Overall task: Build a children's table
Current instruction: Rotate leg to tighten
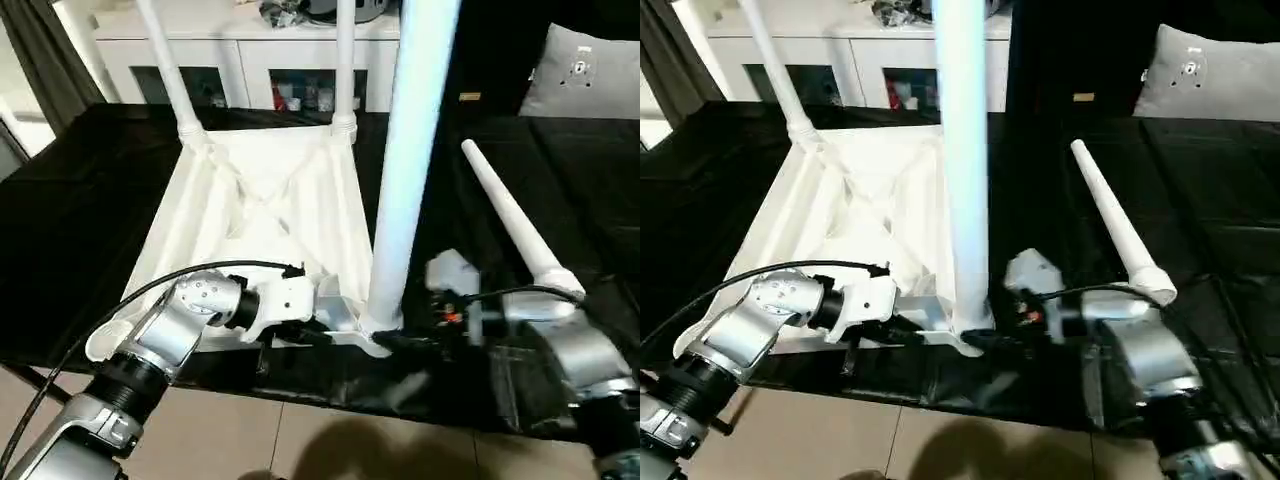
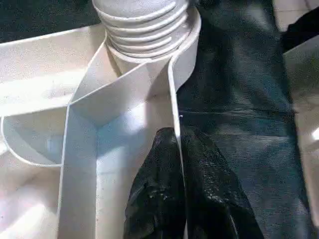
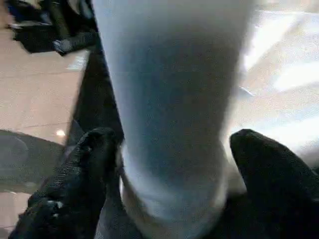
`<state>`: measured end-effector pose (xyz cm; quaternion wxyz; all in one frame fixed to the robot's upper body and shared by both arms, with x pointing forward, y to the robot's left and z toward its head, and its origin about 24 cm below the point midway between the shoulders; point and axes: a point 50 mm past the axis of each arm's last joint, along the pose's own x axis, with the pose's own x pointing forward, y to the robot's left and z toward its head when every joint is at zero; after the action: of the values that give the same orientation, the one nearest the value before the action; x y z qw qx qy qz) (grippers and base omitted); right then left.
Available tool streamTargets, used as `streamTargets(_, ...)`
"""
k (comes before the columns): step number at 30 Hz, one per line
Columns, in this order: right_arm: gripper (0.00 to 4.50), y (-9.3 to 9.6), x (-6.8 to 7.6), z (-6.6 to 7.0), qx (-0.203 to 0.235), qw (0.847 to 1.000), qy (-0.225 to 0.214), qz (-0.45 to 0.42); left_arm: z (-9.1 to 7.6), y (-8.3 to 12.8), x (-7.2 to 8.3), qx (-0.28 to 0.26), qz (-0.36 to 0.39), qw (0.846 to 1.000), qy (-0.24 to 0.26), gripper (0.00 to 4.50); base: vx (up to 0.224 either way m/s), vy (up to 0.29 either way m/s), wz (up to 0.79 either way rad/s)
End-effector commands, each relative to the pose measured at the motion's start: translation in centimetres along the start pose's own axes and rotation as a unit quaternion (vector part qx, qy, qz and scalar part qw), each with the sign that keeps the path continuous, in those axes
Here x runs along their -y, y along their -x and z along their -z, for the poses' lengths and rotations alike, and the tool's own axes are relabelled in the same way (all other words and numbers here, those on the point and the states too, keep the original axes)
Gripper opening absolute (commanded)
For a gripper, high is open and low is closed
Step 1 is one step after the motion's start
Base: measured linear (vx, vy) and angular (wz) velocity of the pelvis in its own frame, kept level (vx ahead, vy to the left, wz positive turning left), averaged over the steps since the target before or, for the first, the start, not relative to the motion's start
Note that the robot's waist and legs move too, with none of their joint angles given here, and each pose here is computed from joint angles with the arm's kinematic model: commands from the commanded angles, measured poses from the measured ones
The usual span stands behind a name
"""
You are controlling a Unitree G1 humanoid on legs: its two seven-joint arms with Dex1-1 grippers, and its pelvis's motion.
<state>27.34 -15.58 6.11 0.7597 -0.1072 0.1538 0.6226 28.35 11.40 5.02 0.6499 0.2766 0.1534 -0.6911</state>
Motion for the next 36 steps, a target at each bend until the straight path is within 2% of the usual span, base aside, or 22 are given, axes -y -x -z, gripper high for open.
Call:
streamTargets(1,3.64,0.1,0.2,-0.3,0.0,1.0,0.002,-0.011,0.2,-1.2,1.3,-0.02,0.07,0.997,-0.018,0.0,0.0,0.0,0.0)
streamTargets(3,3.56,0.1,0.2,-0.3,0.0,1.0,0.001,-0.013,0.3,-1.2,1.3,-0.02,0.071,0.997,-0.019,0.0,0.0,0.0,0.0)
streamTargets(5,3.23,-0.1,0.1,-0.2,0.0,1.0,-0.004,-0.019,0.4,-1.3,1.3,-0.022,0.074,0.997,-0.019,0.0,0.0,0.0,0.0)
streamTargets(8,3.14,-0.2,0.1,-0.2,0.001,1.0,-0.007,-0.022,0.5,-1.3,1.3,-0.023,0.074,0.997,-0.018,0.0,0.0,0.0,0.0)
streamTargets(10,2.87,-0.3,0.1,-0.1,0.002,1.0,-0.009,-0.023,0.6,-1.3,1.3,-0.023,0.074,0.997,-0.017,0.0,0.0,0.0,0.0)
streamTargets(15,2.74,-0.5,-0.1,0.0,0.006,0.999,-0.019,-0.028,0.9,-1.3,1.4,-0.021,0.074,0.997,-0.008,0.0,0.0,0.0,0.0)
streamTargets(19,2.72,-1.5,-0.3,0.5,0.024,0.997,-0.077,0.009,0.9,-1.5,1.3,0.002,0.035,0.998,0.043,0.0,0.0,0.0,0.0)
streamTargets(22,2.72,-2.8,-0.1,0.7,0.027,0.993,-0.088,0.069,0.1,-2.3,0.7,0.031,-0.028,0.996,0.084,0.0,0.0,0.0,0.0)
streamTargets(25,2.72,-5.1,0.9,0.8,0.033,0.974,-0.129,0.185,-1.3,-3.5,-0.4,0.065,-0.122,0.98,0.146,0.0,0.0,0.0,0.0)
streamTargets(27,2.71,-6.0,1.3,0.9,0.032,0.964,-0.144,0.223,-2.0,-3.9,-0.9,0.078,-0.151,0.972,0.161,0.0,0.0,0.0,0.0)
streamTargets(28,2.71,-7.0,1.9,0.9,0.03,0.946,-0.169,0.274,-3.0,-4.5,-1.5,0.087,-0.183,0.965,0.168,0.0,0.0,0.0,0.0)
streamTargets(29,2.71,-7.5,2.2,0.9,0.029,0.936,-0.18,0.3,-3.6,-4.8,-1.9,0.091,-0.201,0.961,0.17,0.0,0.0,0.0,0.0)
streamTargets(33,2.71,-8.4,3.0,0.5,0.03,0.914,-0.194,0.354,-5.1,-5.6,-2.7,0.103,-0.251,0.945,0.181,0.0,0.0,0.0,0.0)
streamTargets(34,3.06,-8.5,3.0,0.4,0.036,0.914,-0.198,0.353,-5.2,-5.7,-2.7,0.103,-0.257,0.944,0.182,0.0,0.0,0.0,0.0)
streamTargets(36,3.41,-8.5,3.1,0.3,0.055,0.91,-0.209,0.355,-5.4,-5.9,-2.7,0.09,-0.262,0.946,0.169,0.0,0.0,0.0,0.0)
